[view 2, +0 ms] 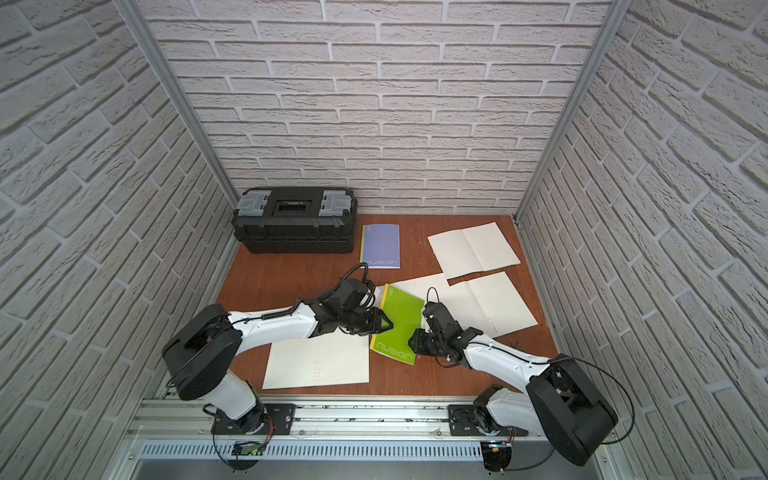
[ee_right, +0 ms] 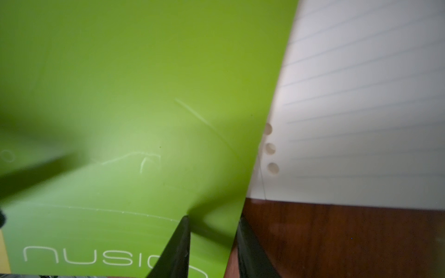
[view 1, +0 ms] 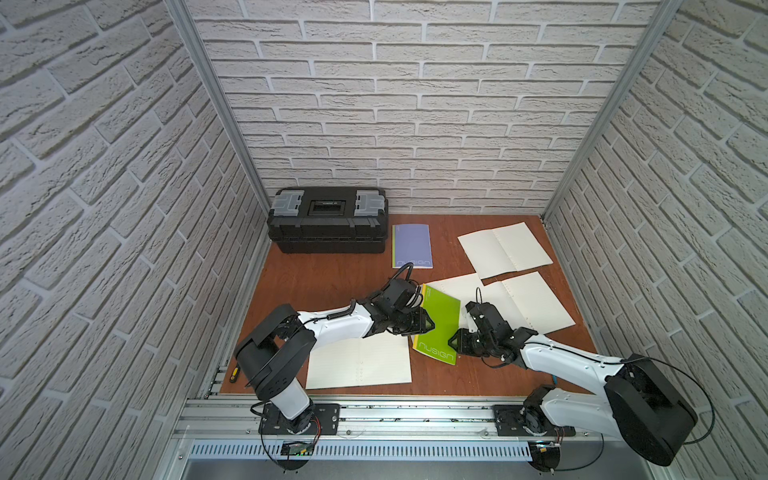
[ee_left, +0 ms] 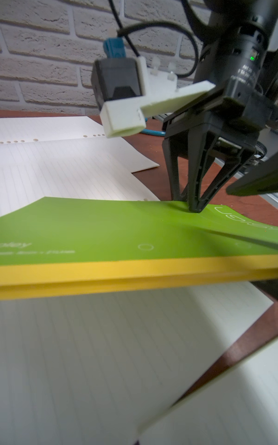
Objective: Close the notebook
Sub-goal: Pick up the notebook at the notebook.
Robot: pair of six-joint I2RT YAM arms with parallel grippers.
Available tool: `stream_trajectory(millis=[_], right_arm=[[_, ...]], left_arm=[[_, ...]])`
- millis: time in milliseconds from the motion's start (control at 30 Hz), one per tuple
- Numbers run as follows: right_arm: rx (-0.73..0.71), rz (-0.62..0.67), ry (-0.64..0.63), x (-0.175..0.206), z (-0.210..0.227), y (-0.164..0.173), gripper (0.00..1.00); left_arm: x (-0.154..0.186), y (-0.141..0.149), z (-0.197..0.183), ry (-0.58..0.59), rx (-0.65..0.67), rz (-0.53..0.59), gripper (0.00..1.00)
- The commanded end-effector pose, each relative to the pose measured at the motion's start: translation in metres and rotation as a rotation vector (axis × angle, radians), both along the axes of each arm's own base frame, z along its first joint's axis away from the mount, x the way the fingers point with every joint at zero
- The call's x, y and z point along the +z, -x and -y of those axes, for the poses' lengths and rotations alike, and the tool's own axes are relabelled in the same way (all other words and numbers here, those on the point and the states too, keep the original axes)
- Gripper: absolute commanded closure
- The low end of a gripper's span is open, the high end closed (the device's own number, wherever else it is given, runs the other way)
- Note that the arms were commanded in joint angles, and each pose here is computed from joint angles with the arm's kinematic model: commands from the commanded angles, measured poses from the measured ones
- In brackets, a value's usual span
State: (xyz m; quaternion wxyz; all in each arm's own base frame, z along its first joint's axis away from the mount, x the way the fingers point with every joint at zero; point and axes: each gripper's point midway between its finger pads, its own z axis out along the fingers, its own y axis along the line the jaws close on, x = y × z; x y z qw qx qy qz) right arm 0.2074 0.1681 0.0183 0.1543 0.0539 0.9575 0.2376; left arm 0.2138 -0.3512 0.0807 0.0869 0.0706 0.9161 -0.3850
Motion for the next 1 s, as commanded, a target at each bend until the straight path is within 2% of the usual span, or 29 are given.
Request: stream_trajectory(millis=[0, 200, 400, 567, 733, 967], right_arm=[[0.026, -0.024, 0.005, -0.006, -0.002, 0.008, 0.67], [0.030, -0.017, 0.008, -0.002, -0.001, 0.007, 0.67], [0.031, 0.004, 0.004, 0.007, -0.001, 0.005, 0.67], [0.031, 0.025, 0.011, 0.016, 0.001, 0.004, 0.67], [0.032, 0.061, 0.007, 0.036, 0.001, 0.000, 0.66], [0.030, 0.121, 0.018, 0.063, 0.005, -0.005, 0.64]], left_arm=[[0.011, -0.002, 0.006, 0.006, -0.020, 0.036, 0.61], [0.008, -0.004, -0.003, -0.056, -0.014, 0.051, 0.83], [0.009, -0.007, -0.002, -0.061, -0.031, 0.061, 0.99], [0.012, -0.010, -0.007, -0.063, -0.028, 0.054, 1.00], [0.029, -0.016, -0.021, -0.053, -0.010, 0.068, 1.00], [0.055, -0.029, -0.068, -0.064, 0.051, 0.091, 1.00]])
